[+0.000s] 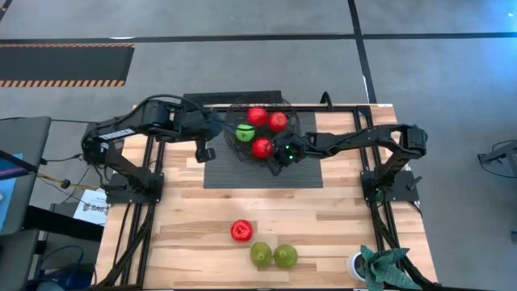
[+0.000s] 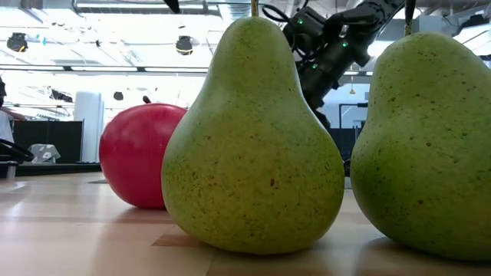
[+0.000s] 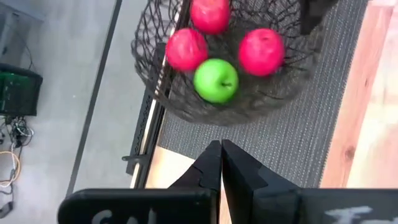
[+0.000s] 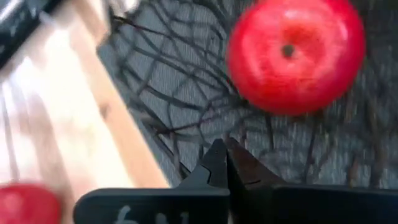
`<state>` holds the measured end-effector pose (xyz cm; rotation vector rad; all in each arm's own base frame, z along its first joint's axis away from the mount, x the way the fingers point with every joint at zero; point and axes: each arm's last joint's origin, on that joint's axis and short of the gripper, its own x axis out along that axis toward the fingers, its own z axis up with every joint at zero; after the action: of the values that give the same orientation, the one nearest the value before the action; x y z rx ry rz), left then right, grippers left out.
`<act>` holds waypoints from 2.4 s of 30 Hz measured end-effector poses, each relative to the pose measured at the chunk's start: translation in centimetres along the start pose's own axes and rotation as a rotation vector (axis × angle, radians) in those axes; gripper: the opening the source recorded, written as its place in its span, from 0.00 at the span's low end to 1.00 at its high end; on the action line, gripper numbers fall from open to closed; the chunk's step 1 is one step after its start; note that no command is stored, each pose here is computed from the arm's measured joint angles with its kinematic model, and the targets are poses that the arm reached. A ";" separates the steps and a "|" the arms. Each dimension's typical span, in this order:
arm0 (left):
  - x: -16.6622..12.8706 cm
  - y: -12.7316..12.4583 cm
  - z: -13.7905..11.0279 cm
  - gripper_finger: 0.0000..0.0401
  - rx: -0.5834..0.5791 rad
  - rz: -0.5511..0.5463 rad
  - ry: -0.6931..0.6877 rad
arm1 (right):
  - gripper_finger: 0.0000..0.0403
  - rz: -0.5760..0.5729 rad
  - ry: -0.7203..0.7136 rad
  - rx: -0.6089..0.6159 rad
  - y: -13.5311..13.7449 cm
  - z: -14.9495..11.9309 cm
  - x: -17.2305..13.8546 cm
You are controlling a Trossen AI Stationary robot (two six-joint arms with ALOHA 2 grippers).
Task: Build produce basket
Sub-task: Put the red apple into the black basket, then put the green pear into the black basket
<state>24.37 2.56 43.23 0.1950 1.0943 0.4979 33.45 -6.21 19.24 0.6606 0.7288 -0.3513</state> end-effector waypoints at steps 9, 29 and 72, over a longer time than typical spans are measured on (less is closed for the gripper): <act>-0.9 0.4 -0.7 0.00 -0.019 0.001 -0.016 | 0.00 0.098 -0.066 -0.027 2.8 0.5 -3.4; 1.7 -5.3 -3.4 0.00 0.012 -0.102 0.120 | 0.00 0.144 0.115 -0.031 8.2 -6.2 -15.5; 5.9 -11.5 -4.1 0.00 -0.148 -0.295 0.026 | 0.21 0.382 0.370 0.041 19.9 -14.2 -9.9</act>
<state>26.24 -5.03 32.14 -0.1029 1.0841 0.3153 29.63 18.77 26.88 0.8979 0.9262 0.1121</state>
